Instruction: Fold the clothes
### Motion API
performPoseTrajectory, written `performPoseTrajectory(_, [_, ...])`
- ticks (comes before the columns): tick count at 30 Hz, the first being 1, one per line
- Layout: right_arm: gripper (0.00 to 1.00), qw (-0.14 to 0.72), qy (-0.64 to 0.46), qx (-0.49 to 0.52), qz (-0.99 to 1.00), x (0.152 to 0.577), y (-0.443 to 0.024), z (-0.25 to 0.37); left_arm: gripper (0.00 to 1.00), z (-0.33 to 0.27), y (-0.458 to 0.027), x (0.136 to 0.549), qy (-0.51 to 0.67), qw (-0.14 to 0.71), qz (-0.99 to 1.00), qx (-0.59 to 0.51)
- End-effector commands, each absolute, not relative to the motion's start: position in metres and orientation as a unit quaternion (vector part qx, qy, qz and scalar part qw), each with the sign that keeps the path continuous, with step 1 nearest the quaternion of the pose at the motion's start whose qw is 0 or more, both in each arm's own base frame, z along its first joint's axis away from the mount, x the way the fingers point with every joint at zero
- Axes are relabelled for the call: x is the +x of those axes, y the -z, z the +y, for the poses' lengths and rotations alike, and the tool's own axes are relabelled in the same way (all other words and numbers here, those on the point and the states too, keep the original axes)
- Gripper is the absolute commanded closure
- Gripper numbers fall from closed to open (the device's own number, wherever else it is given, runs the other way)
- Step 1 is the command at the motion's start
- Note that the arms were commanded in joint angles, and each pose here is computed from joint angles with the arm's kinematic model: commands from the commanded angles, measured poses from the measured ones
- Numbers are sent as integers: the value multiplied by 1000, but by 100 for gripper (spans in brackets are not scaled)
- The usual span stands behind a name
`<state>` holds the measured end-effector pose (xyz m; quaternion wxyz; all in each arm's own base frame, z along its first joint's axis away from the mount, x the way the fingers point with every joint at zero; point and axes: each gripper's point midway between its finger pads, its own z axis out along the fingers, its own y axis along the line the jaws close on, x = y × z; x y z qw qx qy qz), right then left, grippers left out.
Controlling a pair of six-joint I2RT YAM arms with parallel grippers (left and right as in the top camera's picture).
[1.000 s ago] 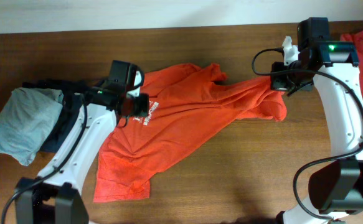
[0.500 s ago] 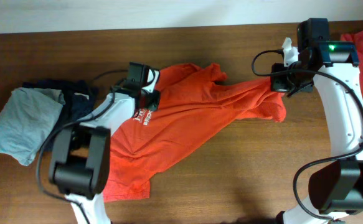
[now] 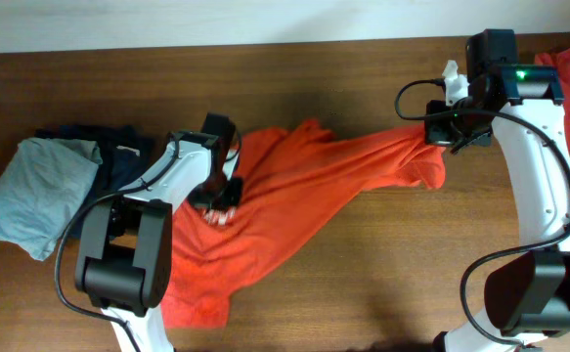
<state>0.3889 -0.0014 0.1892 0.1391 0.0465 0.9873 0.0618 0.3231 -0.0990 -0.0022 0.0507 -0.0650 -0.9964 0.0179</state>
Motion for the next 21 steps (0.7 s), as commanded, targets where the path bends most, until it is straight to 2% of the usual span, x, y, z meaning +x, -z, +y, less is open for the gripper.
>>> performPoseTrajectory(1, [96, 153, -60, 50, 985, 388, -200, -2, 99, -84, 16, 271, 13, 159, -987, -11])
performPoseTrajectory(6, [96, 144, -57, 51, 987, 384, -199, -3, 100, -88, -3, 257, -4, 179, -984, -7])
performPoseTrajectory(9, [96, 137, -41, 54, 988, 381, -197, -8, 99, -91, -25, 266, -18, 139, -990, -8])
performPoseTrajectory(13, [96, 137, -37, 54, 988, 381, -197, -10, 99, -101, -63, 316, -43, 0, -999, -23])
performPoseTrajectory(16, [96, 138, -38, 54, 988, 381, -197, -9, 94, -126, -91, 366, -88, -134, -982, -97])
performPoseTrajectory(19, [96, 138, -39, 54, 988, 381, -197, -9, 87, -152, -104, 401, -111, -220, -954, -168])
performPoseTrajectory(21, [96, 138, -39, 54, 988, 381, -197, -9, 78, -165, -103, 416, -114, -249, -942, -195])
